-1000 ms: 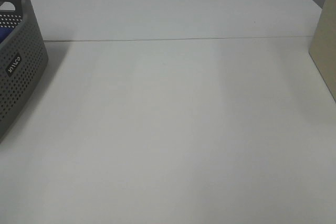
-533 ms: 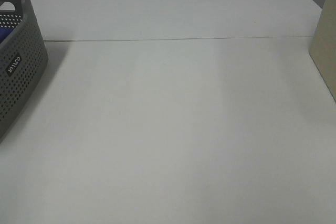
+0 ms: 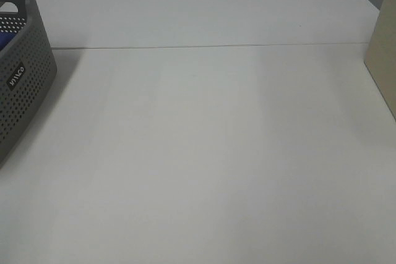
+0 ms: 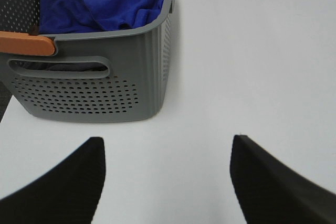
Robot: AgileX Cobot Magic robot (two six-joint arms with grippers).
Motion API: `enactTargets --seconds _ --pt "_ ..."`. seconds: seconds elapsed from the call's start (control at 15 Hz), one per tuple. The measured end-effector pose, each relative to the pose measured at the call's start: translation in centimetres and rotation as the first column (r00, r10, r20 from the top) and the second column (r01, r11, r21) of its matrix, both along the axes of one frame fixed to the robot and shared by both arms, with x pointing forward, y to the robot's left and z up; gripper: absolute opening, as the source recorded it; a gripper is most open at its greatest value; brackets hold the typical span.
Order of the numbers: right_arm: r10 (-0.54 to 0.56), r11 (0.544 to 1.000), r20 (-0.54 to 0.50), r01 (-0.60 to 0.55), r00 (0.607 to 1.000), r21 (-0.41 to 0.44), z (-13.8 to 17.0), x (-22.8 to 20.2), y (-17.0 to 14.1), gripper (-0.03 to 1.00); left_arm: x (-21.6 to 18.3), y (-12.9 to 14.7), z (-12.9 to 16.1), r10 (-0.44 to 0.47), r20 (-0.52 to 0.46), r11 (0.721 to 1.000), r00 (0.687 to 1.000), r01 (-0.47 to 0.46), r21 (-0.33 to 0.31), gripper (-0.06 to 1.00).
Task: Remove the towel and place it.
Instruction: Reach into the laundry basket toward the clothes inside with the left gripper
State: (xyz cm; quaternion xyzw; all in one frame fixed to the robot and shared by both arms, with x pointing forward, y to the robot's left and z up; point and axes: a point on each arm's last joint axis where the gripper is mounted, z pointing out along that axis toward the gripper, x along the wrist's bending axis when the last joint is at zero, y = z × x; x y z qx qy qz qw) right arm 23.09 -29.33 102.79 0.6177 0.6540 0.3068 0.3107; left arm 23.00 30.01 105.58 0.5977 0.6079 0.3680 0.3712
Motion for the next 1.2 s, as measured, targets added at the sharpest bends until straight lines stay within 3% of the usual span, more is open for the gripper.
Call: enactTargets --seconds 0.67,0.8,0.93,1.2 --pt "0.0 1.0 0.0 0.0 1.0 0.0 0.0 0.0 0.0 0.66 0.0 0.0 0.0 0.002 0.0 1.0 1.0 -0.002 0.0 0.63" --pt "0.0 1.0 0.0 0.0 1.0 0.0 0.0 0.0 0.0 0.66 0.0 0.0 0.0 0.002 0.0 1.0 1.0 -0.002 0.0 0.72" --pt "0.0 1.0 0.0 0.0 1.0 0.0 0.0 0.0 0.0 0.66 0.0 0.03 0.0 0.004 0.0 1.0 1.0 -0.004 0.003 0.97" --pt "0.0 1.0 0.0 0.0 1.0 0.0 0.0 0.0 0.0 0.66 0.0 0.11 0.0 0.01 0.0 1.0 1.0 -0.01 0.011 0.98"
